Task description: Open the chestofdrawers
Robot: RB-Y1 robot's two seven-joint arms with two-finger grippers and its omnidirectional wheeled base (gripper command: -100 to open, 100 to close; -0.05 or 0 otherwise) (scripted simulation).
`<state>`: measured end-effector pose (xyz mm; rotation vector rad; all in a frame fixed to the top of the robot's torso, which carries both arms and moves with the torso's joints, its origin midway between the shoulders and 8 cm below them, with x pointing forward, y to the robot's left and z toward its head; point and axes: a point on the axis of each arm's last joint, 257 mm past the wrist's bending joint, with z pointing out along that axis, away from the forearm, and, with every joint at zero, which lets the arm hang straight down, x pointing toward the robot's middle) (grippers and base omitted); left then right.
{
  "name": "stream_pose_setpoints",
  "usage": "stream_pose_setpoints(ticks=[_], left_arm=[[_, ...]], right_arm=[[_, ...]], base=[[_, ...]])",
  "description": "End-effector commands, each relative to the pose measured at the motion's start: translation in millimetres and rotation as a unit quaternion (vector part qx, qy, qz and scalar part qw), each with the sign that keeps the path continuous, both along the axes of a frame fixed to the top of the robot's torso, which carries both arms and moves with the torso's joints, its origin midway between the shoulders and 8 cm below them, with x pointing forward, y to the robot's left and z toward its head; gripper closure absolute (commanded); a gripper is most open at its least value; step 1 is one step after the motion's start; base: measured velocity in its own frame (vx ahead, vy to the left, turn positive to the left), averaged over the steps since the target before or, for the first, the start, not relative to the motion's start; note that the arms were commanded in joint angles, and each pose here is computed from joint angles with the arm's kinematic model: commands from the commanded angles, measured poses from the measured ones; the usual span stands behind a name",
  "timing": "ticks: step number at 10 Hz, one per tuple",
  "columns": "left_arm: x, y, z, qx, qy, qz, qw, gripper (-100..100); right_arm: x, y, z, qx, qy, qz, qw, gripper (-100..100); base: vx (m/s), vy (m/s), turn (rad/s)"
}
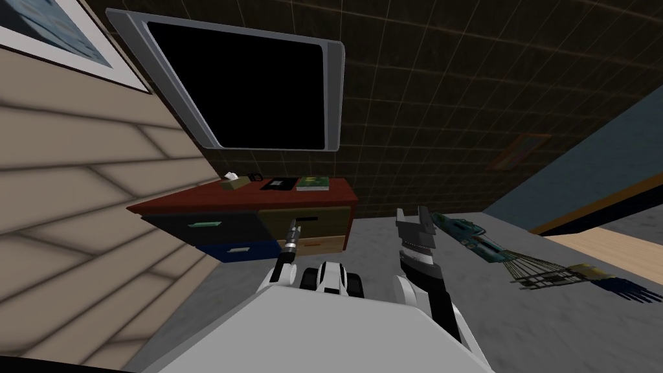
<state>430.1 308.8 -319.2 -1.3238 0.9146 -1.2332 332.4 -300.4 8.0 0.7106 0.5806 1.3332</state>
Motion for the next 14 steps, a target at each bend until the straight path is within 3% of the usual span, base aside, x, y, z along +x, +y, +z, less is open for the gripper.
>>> stream_pose_setpoints(ticks=[1,2,3,4,10,11,14], left_arm=[[-0.1,-6.1,-1.9,-0.01,0.0,0.003,0.9999,-100],[7.1,-5.3,4.4,-0.011,0.0,0.002,0.9999,-100],[3.1,-5.7,2.1,-0.011,-0.001,0.003,0.9999,-100],[3.7,-5.6,2.2,-0.011,0.0,0.003,0.9999,100],[0.9,-7.6,8.1,-0.011,-0.002,-0.001,0.9999,100],[0.5,1.1,8.8,0.005,0.0,-0.004,1.0,-100],[0.8,18.3,11.7,0.034,0.005,-0.012,0.9993,-100]], right_arm=[[0.0,0.0,0.0,0.0,0.0,0.0,1.0,0],[0.0,0.0,0.0,0.0,0.0,0.0,1.0,0],[0.0,0.0,0.0,0.0,0.0,0.0,1.0,0],[0.0,0.0,0.0,0.0,0.0,0.0,1.0,0],[0.1,0.1,0.1,0.0,0.0,0.0,1.0,0],[0.1,0.0,0.0,0.0,0.0,0.0,1.0,0],[0.0,0.0,0.0,0.0,0.0,0.0,1.0,0]], base=[[0.006,-0.007,0.0],[0.055,0.004,0.006],[0.035,0.004,0.001],[0.0,0.0,0.0],[-0.157,-0.032,0.012],[-0.018,-0.007,-0.003],[0.019,0.003,0.001]])
